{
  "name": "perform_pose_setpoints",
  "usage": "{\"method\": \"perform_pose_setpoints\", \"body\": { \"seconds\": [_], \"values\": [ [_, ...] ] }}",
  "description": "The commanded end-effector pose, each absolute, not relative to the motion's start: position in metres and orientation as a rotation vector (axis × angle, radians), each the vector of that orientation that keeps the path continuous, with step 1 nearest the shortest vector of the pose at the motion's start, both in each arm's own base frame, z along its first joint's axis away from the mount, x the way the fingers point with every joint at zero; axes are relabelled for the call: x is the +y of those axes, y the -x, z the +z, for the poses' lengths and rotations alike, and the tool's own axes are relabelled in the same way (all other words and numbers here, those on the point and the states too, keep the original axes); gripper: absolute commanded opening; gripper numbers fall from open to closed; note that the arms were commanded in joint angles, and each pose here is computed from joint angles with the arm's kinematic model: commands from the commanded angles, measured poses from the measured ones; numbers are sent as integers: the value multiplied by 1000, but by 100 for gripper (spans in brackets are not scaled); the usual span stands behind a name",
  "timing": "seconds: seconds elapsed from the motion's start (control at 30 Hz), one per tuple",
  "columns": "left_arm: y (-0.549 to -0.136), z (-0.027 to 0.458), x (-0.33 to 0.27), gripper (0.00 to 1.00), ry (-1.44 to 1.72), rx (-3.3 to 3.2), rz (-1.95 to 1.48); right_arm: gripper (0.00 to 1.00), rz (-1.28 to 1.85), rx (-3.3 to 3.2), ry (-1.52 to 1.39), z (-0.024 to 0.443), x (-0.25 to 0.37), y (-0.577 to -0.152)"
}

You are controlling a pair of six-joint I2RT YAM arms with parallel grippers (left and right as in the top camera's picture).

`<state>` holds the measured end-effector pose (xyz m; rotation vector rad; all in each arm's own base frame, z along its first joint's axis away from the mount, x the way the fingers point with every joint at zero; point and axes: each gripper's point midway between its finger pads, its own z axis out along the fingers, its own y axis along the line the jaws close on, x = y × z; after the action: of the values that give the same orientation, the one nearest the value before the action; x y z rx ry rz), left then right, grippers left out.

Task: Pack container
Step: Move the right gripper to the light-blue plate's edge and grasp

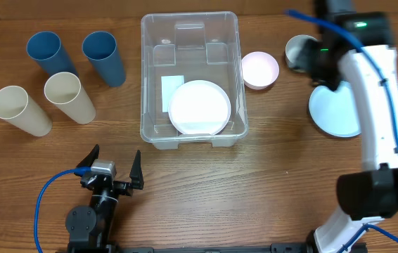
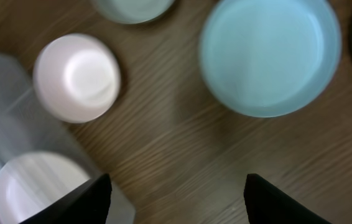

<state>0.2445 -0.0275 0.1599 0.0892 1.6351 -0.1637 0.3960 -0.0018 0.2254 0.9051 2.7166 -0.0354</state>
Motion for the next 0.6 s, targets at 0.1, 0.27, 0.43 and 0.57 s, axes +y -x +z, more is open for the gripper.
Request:
{"method": "perform_pose_setpoints", "body": {
  "seconds": [0.1, 0.27, 0.43, 0.57],
  "values": [
    [-244, 160, -28, 100, -100, 1629, -161, 71, -105, 2658, -1437, 156, -96, -360],
    [-244, 160, -28, 100, -100, 1629, -161, 69, -57, 2663, -1587, 93, -115, -339],
    [-244, 160, -28, 100, -100, 1629, -161, 69, -49, 2637, -1623, 52, -116, -331],
    [-244, 160, -28, 100, -100, 1629, -161, 66, -20, 2602, -1657, 30, -113, -329]
  ]
}}
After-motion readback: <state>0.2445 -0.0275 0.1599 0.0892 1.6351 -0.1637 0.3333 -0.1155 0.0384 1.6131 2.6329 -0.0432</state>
